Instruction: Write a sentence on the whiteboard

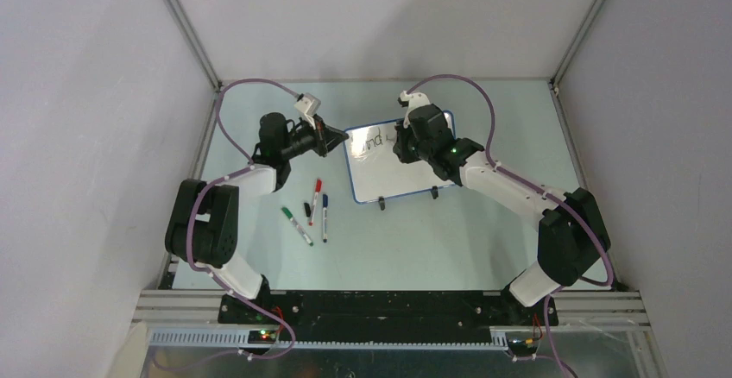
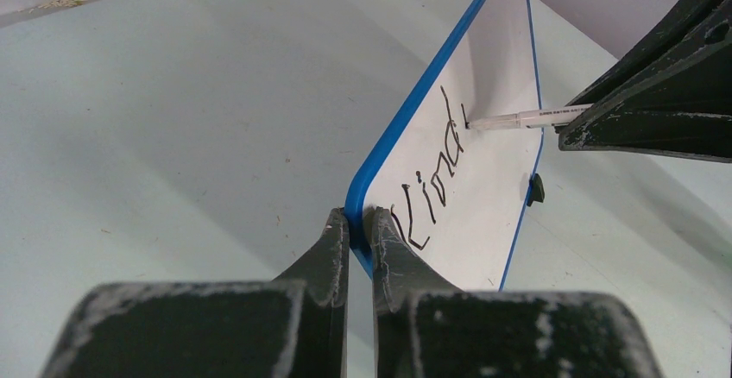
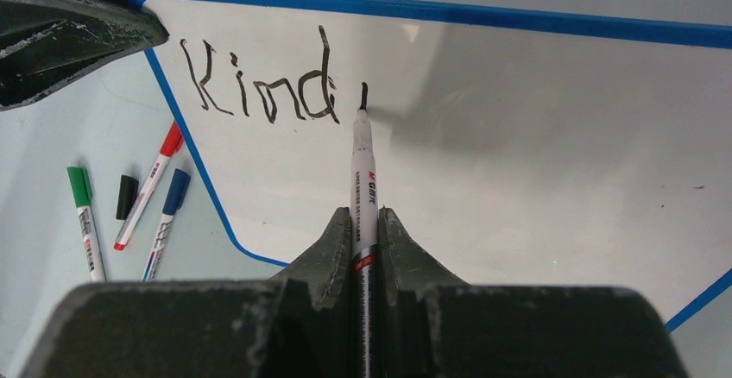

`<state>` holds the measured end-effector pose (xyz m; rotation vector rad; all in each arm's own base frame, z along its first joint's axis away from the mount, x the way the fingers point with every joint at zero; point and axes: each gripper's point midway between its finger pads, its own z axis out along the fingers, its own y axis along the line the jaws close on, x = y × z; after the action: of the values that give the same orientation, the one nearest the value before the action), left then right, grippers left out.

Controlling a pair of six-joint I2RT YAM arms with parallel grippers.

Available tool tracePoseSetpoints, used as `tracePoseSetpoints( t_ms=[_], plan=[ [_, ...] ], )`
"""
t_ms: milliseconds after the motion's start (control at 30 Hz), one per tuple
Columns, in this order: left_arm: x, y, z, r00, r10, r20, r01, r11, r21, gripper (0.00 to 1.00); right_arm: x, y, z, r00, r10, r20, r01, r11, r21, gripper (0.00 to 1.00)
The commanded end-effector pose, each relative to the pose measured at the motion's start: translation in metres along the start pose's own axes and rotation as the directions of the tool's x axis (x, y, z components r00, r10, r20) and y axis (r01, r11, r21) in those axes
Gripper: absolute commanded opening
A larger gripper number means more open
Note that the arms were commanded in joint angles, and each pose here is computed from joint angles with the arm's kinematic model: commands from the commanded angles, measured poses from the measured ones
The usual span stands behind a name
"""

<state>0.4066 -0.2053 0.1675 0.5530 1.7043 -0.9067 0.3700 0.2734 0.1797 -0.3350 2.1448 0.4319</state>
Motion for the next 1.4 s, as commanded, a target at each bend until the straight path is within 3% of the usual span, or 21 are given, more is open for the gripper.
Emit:
tracePoseSetpoints(
  t_ms=[0,1367],
  plan=[
    [0.019,0.003,-0.002,0.999,0.02,-0.05,-0.022,0.999,-0.036,0.0,-0.006,0.001,0.0,1.0,-0.002,-0.001,0.002,1.0,0.004,0.0],
    [0.02,0.003,-0.002,0.998,0.023,-0.053,-0.025,0.999,-0.032,0.0,-0.032,-0.005,0.001,0.998,0.019,0.062,-0.02,0.999,0.024,0.0]
  ],
)
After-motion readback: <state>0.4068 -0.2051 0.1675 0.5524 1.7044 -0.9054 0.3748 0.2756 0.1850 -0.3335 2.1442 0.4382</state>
